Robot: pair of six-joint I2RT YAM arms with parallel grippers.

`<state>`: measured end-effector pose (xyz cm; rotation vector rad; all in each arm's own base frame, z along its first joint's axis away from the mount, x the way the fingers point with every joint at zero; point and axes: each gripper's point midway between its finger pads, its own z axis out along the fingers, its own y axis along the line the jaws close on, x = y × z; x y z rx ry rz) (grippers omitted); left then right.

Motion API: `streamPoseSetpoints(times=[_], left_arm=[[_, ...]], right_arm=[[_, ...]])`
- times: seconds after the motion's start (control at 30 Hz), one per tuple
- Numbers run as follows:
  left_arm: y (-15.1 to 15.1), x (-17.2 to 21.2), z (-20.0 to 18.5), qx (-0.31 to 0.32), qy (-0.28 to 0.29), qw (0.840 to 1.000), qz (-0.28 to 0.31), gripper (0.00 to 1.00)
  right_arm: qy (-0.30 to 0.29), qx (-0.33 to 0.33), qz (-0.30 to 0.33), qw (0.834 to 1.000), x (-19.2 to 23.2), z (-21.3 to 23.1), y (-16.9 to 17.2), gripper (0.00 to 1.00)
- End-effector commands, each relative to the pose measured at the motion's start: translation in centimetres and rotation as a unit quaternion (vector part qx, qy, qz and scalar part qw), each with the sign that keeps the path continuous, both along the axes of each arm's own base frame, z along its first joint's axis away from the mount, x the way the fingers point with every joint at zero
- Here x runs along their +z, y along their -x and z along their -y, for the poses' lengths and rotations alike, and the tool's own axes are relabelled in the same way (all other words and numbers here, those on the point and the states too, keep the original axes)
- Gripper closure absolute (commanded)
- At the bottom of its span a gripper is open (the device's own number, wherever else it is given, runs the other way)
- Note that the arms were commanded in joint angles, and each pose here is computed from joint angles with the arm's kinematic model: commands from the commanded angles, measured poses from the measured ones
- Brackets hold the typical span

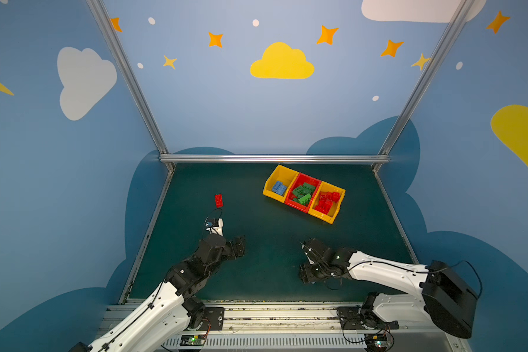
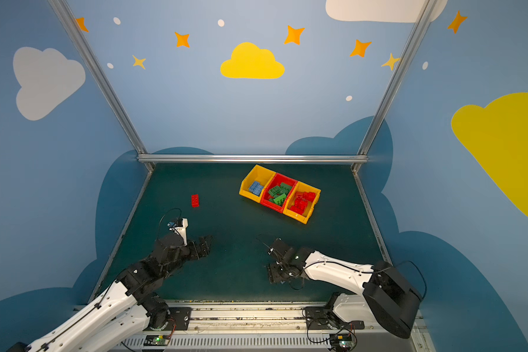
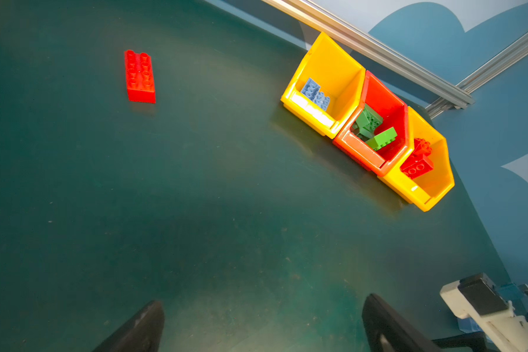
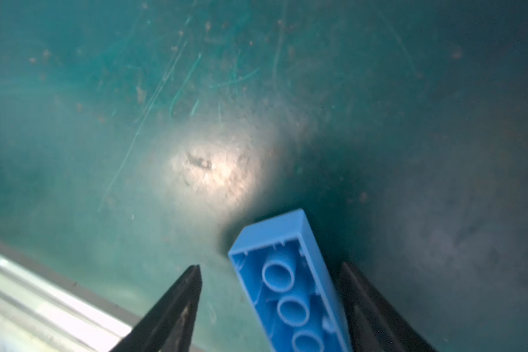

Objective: Sort the legos into containers by color
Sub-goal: 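Carry the blue brick with the right gripper and drop it into the yellow bin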

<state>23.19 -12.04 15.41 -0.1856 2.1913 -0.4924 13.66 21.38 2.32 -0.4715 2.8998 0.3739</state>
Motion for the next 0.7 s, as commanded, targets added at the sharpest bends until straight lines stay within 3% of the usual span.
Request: streamPoseSetpoints(times=[0.0, 0.2, 0.37, 0.5, 0.67], left_arm=[[0.6, -0.5, -1.1, 0.015, -0.011, 1.0, -0.005, 0.0], [1.1, -0.3, -2.1, 0.036, 0.002, 0.999, 0.01, 0.0], [1.4, -0.1, -2.6, 0.046, 0.012, 0.999, 0.02, 0.0], [1.4, 0.0, -2.6, 0.047, 0.013, 0.999, 0.019, 0.0], [1.3, -0.2, -2.0, 0.038, 0.018, 0.999, 0.007, 0.0]], right_arm=[[0.049, 0.005, -0.01, 0.999, -1.0, 0.3, 0.3, 0.41], [0.114, 0.016, -0.016, 0.993, -1.4, -0.3, 0.1, 0.58], [0.119, 0.017, -0.022, 0.992, -1.3, -1.1, 0.3, 0.76], [0.105, 0.02, -0.002, 0.994, 0.6, -2.5, -1.1, 0.78], [0.077, 0.016, 0.05, 0.996, 4.7, -4.3, -5.9, 0.78]])
